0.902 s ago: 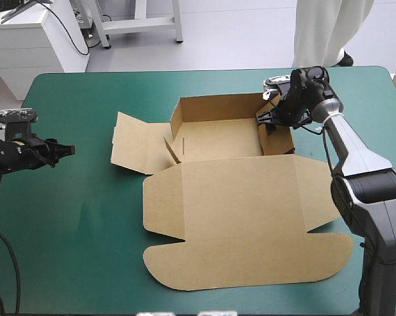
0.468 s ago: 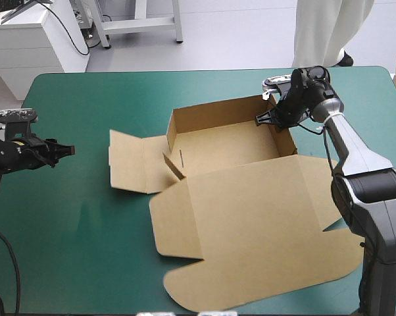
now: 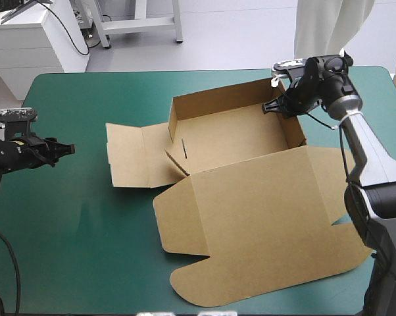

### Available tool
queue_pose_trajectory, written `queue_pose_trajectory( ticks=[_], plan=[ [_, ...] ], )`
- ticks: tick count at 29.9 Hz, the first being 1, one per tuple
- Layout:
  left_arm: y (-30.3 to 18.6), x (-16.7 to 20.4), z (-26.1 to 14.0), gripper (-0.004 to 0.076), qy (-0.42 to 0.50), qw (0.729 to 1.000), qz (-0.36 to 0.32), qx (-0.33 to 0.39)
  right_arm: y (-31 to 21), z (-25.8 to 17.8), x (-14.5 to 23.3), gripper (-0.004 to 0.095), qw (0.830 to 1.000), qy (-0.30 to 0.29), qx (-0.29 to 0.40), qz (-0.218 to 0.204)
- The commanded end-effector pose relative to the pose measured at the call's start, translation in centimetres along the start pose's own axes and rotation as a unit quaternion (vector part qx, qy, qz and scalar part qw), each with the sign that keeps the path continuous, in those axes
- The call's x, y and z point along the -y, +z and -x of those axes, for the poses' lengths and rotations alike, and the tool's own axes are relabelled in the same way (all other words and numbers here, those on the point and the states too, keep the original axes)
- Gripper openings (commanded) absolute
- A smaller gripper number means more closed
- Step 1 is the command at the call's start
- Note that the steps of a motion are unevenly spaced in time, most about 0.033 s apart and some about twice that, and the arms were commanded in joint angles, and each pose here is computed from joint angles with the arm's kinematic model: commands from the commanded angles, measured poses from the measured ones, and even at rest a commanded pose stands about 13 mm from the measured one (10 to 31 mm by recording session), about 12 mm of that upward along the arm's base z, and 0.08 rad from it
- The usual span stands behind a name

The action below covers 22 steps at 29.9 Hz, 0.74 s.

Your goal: Fold the box

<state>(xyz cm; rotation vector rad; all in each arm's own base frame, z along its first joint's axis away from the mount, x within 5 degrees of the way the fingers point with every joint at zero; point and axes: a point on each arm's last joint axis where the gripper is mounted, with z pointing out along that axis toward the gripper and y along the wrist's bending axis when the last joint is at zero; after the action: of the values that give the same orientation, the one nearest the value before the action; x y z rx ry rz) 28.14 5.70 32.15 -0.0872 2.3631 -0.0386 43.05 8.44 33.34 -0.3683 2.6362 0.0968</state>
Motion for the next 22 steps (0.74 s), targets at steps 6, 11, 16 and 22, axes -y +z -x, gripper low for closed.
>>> queue_pose_trajectory(
  ticks=[6,11,16,22],
  plan=[
    [-1.1,-0.2,1.4,0.0326,0.012,0.998,0.022,0.054,-11.8,-0.5,2.9,-0.0023,0.988,0.041,0.151,0.001],
    [0.1,-0.1,1.4,0.0326,-0.021,0.999,0.000,0.045,-16.0,-1.5,3.9,-0.0023,0.975,0.063,0.209,0.045],
    [1.6,0.4,1.3,0.0326,-0.043,0.997,-0.044,0.035,-18.9,-2.2,4.0,-0.0023,0.962,0.069,0.251,0.085],
    [2.0,2.3,1.6,0.0326,-0.057,0.988,-0.137,0.044,-19.7,-2.2,3.5,-0.0023,0.954,0.075,0.268,0.112]
  ],
)
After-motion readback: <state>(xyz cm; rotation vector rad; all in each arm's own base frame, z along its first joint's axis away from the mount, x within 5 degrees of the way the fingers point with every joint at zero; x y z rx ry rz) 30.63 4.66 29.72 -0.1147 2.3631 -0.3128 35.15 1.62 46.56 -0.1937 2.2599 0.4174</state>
